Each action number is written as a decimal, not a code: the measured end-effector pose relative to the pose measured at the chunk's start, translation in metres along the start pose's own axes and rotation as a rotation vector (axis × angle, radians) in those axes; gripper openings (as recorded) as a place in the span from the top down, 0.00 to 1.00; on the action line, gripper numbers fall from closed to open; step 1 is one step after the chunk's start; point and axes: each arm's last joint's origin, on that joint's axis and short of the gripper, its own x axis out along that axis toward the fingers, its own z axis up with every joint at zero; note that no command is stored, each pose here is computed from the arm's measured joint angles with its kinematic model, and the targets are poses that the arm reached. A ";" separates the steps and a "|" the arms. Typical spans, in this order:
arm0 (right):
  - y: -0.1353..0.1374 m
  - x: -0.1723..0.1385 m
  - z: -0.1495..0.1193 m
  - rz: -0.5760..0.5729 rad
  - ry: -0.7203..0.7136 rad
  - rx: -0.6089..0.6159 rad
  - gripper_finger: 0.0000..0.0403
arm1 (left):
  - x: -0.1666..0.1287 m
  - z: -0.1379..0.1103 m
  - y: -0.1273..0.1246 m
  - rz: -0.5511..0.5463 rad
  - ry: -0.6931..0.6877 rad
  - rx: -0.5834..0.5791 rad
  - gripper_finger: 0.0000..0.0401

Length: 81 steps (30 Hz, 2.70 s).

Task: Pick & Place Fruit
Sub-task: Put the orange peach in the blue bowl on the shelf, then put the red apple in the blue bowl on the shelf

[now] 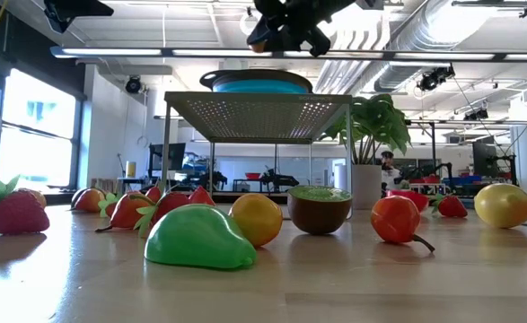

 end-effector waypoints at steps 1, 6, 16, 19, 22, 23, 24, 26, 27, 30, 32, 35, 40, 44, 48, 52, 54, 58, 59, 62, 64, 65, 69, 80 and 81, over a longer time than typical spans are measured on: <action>0.000 0.000 0.000 0.000 0.002 -0.001 0.67 | 0.000 0.000 0.000 0.000 0.000 0.000 0.49; 0.000 0.000 0.000 0.000 0.004 -0.011 0.67 | 0.000 0.000 0.000 0.000 0.000 0.000 0.49; -0.001 0.000 -0.001 -0.006 0.007 -0.063 0.53 | 0.000 0.000 0.000 0.000 0.000 0.001 0.49; -0.002 0.001 -0.001 -0.008 0.009 -0.053 0.47 | 0.000 0.000 0.000 0.000 0.000 0.001 0.49; -0.002 0.001 -0.001 -0.008 0.008 -0.059 0.44 | 0.000 0.000 0.000 0.000 0.000 0.000 0.49; -0.002 0.001 -0.001 -0.008 0.008 -0.059 0.43 | 0.000 0.000 0.000 0.000 0.000 0.000 0.49; -0.002 0.000 0.000 -0.007 0.005 -0.058 0.43 | 0.000 0.000 0.000 0.000 0.000 0.000 0.49; -0.003 -0.003 0.004 -0.005 -0.003 -0.054 0.44 | 0.000 0.000 0.000 0.000 0.000 0.000 0.49; -0.003 -0.005 0.007 -0.002 -0.014 -0.048 0.45 | 0.000 0.000 0.000 0.000 0.000 0.000 0.49; -0.001 -0.016 0.016 0.018 -0.041 -0.031 0.47 | 0.000 0.000 0.000 0.000 0.000 0.000 0.49; 0.002 -0.027 0.023 0.041 -0.059 -0.023 0.49 | 0.000 0.000 0.000 0.000 0.000 0.000 0.49; 0.009 -0.046 0.033 0.087 -0.083 -0.013 0.52 | 0.000 0.000 0.000 0.000 0.000 0.000 0.49; 0.016 -0.078 0.039 0.149 -0.039 -0.044 0.57 | 0.000 0.000 0.000 0.000 0.000 0.000 0.49; 0.017 -0.103 0.040 0.183 0.031 -0.049 0.60 | 0.000 0.000 0.000 0.000 0.000 0.000 0.49; 0.014 -0.127 0.038 0.208 0.121 -0.020 0.63 | 0.000 0.000 0.000 0.000 0.001 0.000 0.49; 0.009 -0.147 0.033 0.214 0.223 0.005 0.65 | 0.000 0.000 0.000 0.000 0.001 0.001 0.49; 0.007 -0.156 0.031 0.212 0.271 0.027 0.66 | 0.000 0.000 0.000 0.000 0.002 0.001 0.49; 0.002 -0.167 0.021 0.175 0.384 0.064 0.66 | 0.000 0.000 0.000 0.001 0.003 0.002 0.49; 0.000 -0.171 0.019 0.164 0.411 0.070 0.66 | 0.000 0.000 0.000 0.001 0.004 0.002 0.49; -0.004 -0.176 0.013 0.133 0.482 0.095 0.66 | 0.000 -0.001 0.000 0.003 0.006 0.004 0.49; -0.007 -0.178 0.008 0.107 0.536 0.111 0.66 | 0.000 -0.001 0.000 0.003 0.006 0.004 0.49; -0.008 -0.179 0.006 0.090 0.562 0.125 0.66 | 0.000 -0.001 0.000 0.002 0.007 0.004 0.49; -0.016 -0.181 0.000 -0.015 0.641 0.250 0.66 | 0.000 -0.001 0.000 0.003 0.006 0.003 0.49; -0.025 -0.179 -0.004 -0.119 0.741 0.454 0.66 | 0.000 -0.001 0.000 0.002 0.006 0.003 0.49; -0.025 -0.179 -0.004 -0.092 0.757 0.415 0.66 | 0.000 -0.001 0.000 0.002 0.006 0.003 0.49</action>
